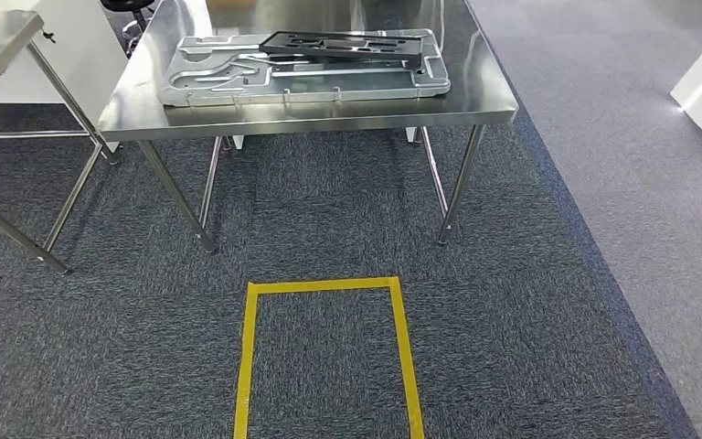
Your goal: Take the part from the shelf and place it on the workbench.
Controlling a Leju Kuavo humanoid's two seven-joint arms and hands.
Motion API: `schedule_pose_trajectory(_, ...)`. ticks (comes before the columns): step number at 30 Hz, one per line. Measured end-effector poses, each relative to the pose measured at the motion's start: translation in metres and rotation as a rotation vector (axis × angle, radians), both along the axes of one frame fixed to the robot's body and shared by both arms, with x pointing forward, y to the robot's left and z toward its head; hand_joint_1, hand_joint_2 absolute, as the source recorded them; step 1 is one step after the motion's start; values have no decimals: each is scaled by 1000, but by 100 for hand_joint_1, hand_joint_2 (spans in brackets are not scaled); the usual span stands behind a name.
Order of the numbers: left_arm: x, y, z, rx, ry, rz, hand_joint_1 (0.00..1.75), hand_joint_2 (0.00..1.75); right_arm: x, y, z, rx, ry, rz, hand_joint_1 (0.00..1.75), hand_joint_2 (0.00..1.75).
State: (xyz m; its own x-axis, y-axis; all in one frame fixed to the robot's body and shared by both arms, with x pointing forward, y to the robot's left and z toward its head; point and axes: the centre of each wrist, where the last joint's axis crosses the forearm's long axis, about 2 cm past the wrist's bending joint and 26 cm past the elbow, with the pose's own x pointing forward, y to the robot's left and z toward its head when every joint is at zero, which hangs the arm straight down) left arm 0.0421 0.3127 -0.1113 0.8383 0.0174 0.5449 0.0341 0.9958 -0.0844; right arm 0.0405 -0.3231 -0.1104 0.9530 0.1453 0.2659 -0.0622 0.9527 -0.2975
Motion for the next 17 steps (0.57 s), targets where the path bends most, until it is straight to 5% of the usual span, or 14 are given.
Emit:
schedule_pose_trajectory(2,0,1,0,1,0,0,0,0,0,1,0,9,1,-15,0,175)
schedule_pose_trajectory(12,0,0,0,-7,5,-1,0,0,-1,1,0,25,36,-54,0,175)
schedule_pose_trajectory(16,0,0,0,-7,17,-1,0,175,0,0,0,26,48,-56,0,0)
schedule_pose_trajectory(17,0,0,0,-6,18,-1,0,175,0,0,0,28,47,-56,0,0)
